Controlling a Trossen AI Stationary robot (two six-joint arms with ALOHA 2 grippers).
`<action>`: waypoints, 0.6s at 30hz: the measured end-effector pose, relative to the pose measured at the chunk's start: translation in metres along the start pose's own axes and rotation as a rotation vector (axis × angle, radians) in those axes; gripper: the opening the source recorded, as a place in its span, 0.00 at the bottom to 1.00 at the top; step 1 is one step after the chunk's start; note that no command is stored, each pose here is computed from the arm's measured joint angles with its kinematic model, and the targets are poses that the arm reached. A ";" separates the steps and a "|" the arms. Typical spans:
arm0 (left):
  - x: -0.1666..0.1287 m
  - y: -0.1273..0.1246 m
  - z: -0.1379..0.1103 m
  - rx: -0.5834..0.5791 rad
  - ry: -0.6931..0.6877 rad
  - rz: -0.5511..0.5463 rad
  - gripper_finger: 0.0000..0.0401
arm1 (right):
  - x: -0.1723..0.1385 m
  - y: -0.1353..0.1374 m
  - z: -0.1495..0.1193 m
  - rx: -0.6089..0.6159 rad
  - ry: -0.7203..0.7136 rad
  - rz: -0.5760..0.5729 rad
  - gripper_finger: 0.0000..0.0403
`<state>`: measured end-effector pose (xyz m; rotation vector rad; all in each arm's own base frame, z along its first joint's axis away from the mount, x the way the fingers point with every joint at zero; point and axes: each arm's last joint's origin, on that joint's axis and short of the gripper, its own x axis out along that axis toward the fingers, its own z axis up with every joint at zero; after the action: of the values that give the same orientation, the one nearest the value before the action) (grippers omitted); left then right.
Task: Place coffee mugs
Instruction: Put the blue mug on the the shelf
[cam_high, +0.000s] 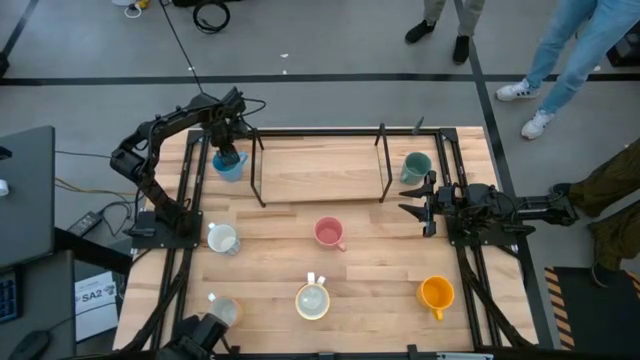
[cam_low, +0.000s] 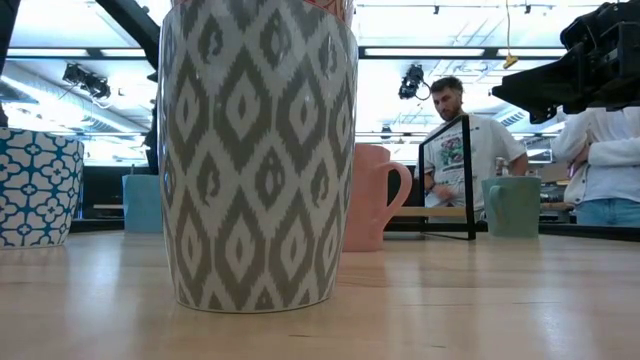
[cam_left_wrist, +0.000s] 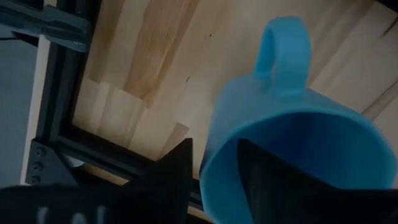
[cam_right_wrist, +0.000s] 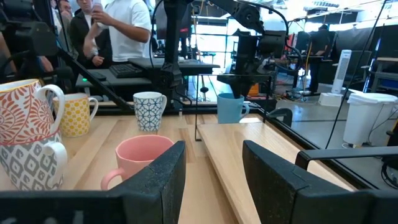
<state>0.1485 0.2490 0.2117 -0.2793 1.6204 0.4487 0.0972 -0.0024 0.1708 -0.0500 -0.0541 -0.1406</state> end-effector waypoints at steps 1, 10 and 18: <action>0.000 0.000 0.000 0.000 0.003 0.001 0.28 | 0.000 0.000 0.000 0.000 0.000 0.000 0.41; -0.002 0.000 -0.003 0.008 0.052 0.034 0.06 | 0.000 0.000 0.000 0.000 0.000 0.000 0.41; -0.015 0.002 -0.004 -0.028 0.070 0.053 0.05 | 0.000 0.000 0.000 0.000 0.000 0.000 0.41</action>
<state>0.1456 0.2478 0.2266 -0.2767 1.6943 0.5073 0.0972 -0.0025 0.1709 -0.0496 -0.0543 -0.1409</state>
